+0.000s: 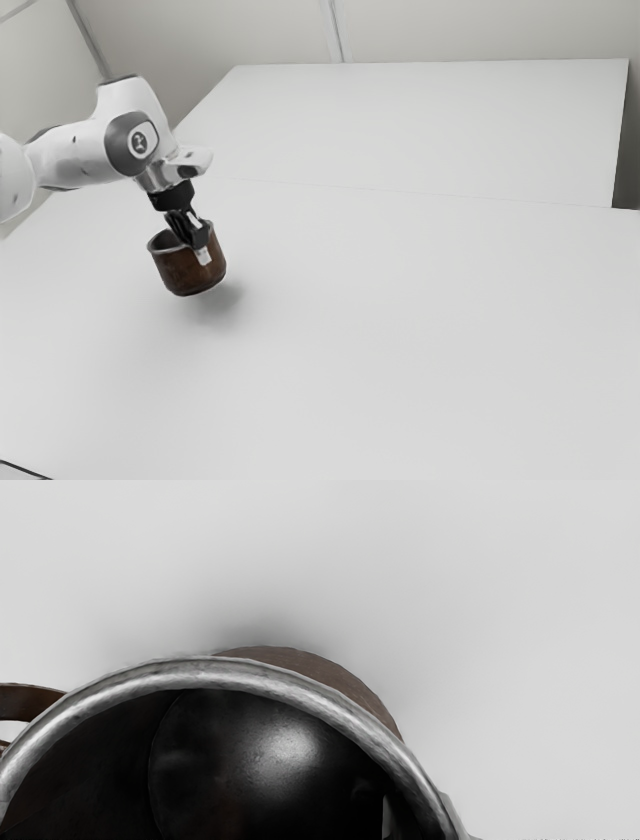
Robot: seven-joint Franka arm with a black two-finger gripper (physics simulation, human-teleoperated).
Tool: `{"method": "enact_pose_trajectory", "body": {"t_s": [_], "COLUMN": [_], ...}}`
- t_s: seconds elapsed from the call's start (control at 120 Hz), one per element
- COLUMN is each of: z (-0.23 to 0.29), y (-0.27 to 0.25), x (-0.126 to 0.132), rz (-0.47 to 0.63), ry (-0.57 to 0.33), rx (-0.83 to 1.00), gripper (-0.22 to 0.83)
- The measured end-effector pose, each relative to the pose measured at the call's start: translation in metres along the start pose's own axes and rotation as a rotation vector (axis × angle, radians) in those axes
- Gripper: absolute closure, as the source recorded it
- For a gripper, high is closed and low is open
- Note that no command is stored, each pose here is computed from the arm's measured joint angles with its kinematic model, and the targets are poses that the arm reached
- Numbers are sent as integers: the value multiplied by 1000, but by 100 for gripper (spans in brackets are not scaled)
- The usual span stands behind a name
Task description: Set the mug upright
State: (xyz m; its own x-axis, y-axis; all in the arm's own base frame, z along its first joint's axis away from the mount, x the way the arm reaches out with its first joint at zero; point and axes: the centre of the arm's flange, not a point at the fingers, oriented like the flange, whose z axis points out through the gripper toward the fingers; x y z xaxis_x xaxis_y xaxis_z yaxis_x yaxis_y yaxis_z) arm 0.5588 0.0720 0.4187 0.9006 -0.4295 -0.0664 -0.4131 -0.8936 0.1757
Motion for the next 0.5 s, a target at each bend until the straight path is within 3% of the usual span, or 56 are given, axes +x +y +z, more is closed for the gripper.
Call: {"method": "enact_pose_trajectory", "body": {"t_s": [0.192, 0.5], "z": [6, 35], "y": [42, 114], "x": [-16, 6], "rz": [-40, -114], "ry": [40, 135], "rx": [176, 202], "gripper": [77, 78]}}
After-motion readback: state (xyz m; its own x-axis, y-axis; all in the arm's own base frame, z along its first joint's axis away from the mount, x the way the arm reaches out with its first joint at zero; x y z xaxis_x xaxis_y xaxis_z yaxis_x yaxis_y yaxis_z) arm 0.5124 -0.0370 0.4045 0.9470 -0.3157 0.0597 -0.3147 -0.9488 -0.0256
